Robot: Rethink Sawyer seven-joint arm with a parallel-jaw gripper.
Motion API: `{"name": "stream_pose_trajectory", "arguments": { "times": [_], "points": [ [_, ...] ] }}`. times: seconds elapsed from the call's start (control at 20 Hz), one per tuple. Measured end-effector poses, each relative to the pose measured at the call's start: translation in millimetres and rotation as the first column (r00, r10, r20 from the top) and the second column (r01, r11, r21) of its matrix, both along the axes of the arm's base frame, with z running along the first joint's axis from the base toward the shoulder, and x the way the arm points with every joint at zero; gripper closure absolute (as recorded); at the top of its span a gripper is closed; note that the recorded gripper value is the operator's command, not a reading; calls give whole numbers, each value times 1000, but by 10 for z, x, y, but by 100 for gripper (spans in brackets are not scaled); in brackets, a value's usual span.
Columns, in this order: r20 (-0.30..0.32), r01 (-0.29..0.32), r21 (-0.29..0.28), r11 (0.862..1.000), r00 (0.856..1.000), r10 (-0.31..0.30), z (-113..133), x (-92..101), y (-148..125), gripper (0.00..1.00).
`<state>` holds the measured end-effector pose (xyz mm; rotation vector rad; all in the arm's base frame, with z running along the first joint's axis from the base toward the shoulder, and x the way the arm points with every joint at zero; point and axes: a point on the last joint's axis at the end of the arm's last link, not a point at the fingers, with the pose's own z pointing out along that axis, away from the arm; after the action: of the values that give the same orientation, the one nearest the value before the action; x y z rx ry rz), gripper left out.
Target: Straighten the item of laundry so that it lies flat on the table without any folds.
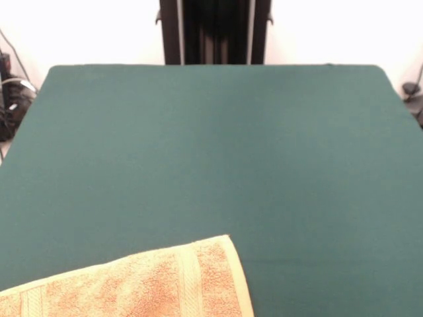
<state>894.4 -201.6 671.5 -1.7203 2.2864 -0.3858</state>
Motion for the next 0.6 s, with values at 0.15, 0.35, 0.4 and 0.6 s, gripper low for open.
{"name": "stream_pose_trajectory", "arguments": {
  "times": [0.15, 0.35, 0.4, 0.6],
  "points": [
    [2, 0, 4, 1000, 1000, 0, -65, 35, -33, 100],
    [-14, 1, 20, 1000, 1000, 0, -219, 86, -91, 100],
    [-17, 1, 24, 1000, 1000, 0, -253, 98, -102, 100],
    [-26, -4, 48, 999, 1000, 5, -426, 161, -158, 100]
  ]
}}
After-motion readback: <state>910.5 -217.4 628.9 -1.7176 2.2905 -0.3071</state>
